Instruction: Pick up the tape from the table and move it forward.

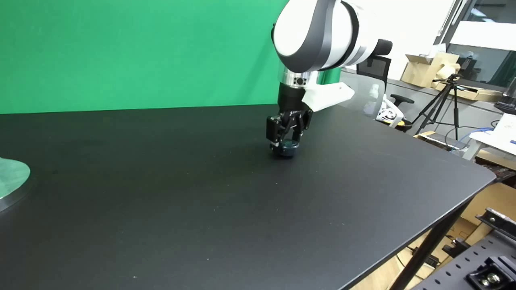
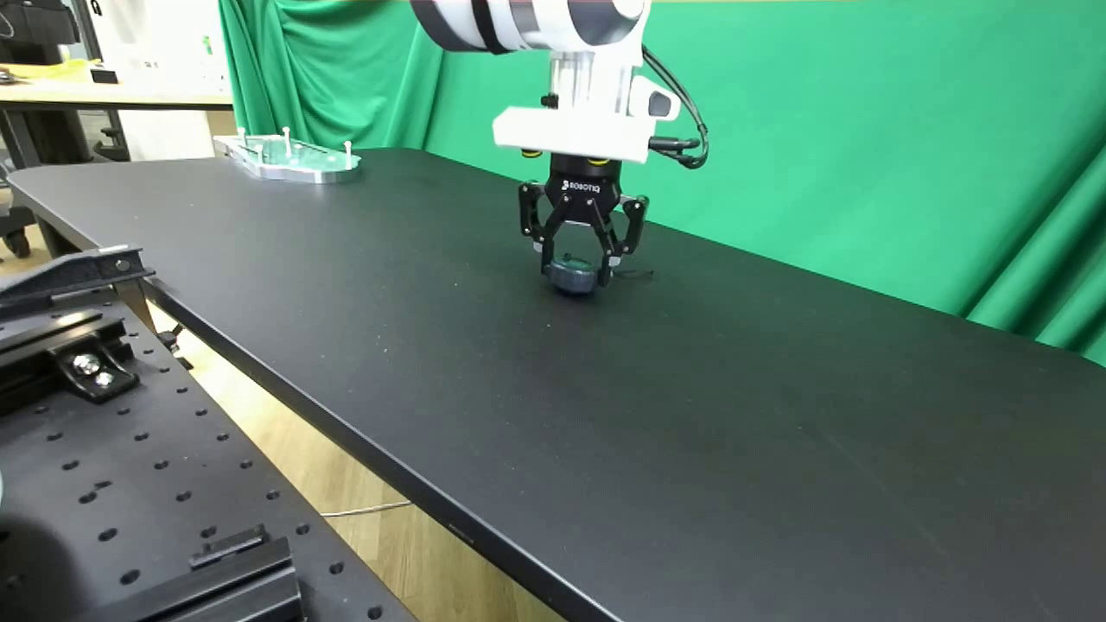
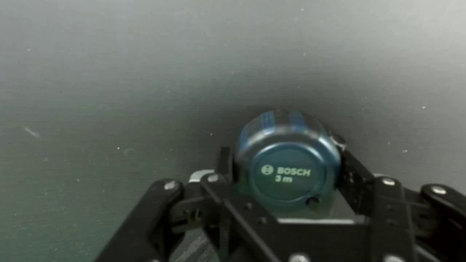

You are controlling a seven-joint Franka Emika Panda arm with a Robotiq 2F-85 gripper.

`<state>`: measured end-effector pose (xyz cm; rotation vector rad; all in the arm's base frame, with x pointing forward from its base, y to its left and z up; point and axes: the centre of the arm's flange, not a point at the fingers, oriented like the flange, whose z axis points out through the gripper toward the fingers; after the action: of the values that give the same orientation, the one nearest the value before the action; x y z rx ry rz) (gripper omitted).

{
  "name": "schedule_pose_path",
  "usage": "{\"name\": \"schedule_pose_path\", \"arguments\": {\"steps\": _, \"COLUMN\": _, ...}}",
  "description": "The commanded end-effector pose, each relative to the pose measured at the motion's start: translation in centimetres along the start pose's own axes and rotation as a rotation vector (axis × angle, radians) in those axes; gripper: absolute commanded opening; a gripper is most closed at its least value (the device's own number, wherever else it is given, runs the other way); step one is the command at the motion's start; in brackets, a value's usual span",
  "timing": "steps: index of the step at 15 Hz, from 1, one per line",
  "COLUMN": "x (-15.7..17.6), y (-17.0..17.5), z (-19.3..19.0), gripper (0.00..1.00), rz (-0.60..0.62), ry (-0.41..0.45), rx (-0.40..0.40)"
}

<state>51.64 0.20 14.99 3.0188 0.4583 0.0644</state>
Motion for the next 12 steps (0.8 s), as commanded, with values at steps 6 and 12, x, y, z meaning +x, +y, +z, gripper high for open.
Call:
{"name": "schedule_pose_path", "arguments": {"steps": 6, "x": 0.2, "y": -0.4, "z": -3.5, "gripper": 1.0, "rz": 0.004, "ry": 0.063, "rx": -0.005}}
{"name": "schedule_pose_path", "arguments": {"steps": 12, "x": -1.1, "y": -1.3, "z": -8.7, "gripper": 1.0, "rz": 0.048, "ry": 0.126, "rx": 0.04}}
